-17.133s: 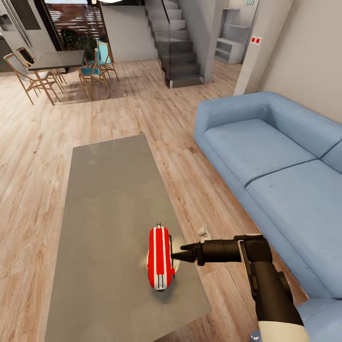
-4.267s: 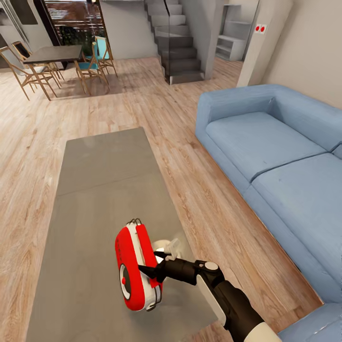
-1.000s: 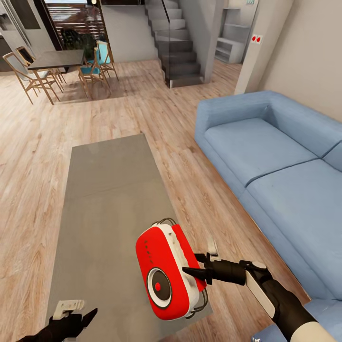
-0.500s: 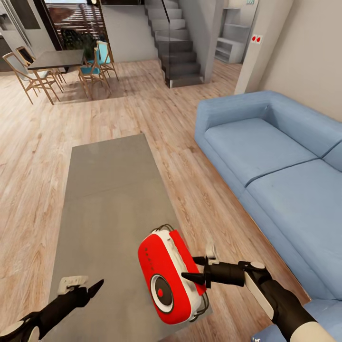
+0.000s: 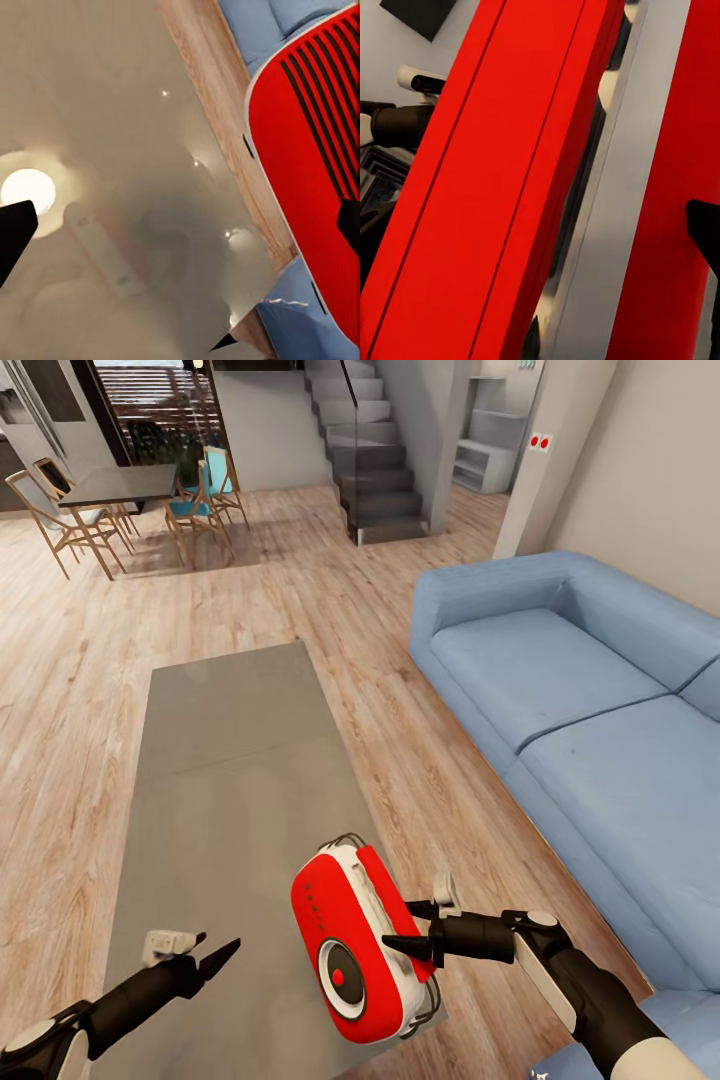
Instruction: Turn on the radio receiver that's on the table in the living room.
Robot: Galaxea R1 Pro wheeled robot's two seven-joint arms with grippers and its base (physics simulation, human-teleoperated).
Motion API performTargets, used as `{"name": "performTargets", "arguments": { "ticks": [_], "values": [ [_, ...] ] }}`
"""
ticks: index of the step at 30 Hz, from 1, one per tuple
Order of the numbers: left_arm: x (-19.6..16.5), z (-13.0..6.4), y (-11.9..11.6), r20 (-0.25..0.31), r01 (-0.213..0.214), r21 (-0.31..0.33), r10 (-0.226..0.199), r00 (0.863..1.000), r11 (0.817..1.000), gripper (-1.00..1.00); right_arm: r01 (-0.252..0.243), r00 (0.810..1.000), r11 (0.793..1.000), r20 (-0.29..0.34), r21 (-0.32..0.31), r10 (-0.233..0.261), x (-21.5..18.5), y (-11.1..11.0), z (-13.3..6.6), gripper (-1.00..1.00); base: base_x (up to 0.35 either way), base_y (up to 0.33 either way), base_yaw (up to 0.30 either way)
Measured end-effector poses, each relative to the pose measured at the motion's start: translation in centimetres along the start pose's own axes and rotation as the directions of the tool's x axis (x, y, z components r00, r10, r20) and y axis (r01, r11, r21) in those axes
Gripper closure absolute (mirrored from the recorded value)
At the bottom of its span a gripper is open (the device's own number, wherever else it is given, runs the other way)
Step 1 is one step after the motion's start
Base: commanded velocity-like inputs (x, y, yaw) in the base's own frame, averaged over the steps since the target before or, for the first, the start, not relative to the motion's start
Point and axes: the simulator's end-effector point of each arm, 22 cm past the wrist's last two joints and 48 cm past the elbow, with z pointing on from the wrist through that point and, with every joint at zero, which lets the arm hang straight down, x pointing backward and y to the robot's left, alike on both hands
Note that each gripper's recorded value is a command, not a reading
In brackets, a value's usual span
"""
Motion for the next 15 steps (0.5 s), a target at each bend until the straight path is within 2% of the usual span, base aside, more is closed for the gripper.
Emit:
{"name": "performTargets", "arguments": {
  "ticks": [5, 11, 12, 15],
  "values": [
    [0.1, 0.1, -1.2, -0.001, 0.003, 0.05, -0.003, 1.0, 0.999, -1.0, 0.0, 1.0, 1.0, 0.0, 0.002, 0.0, 0.0, 0.0, 0.0, 1.0, 0.0, 0.0, 0.0],
    [0.2, -0.2, -4.0, -0.004, 0.006, 0.178, -0.005, 1.0, 0.984, -1.0, -0.002, 1.0, 1.0, -0.001, 0.013, 0.002, 0.1, -0.3, 0.0, 1.0, 0.0, 0.0, 0.0],
    [0.3, -0.3, -4.4, -0.004, 0.006, 0.192, -0.006, 1.0, 0.981, 1.0, -0.004, 1.0, 1.0, -0.002, 0.014, 0.004, 0.2, -0.3, 0.0, 1.0, 0.0, 0.0, 0.0],
    [0.3, -0.4, -5.2, -0.007, 0.008, 0.227, -0.007, 1.0, 0.974, 1.0, -0.015, 1.0, 1.0, -0.006, 0.019, 0.015, 0.6, -0.6, -0.1, 1.0, 0.0, 0.0, 0.0]
  ]
}}
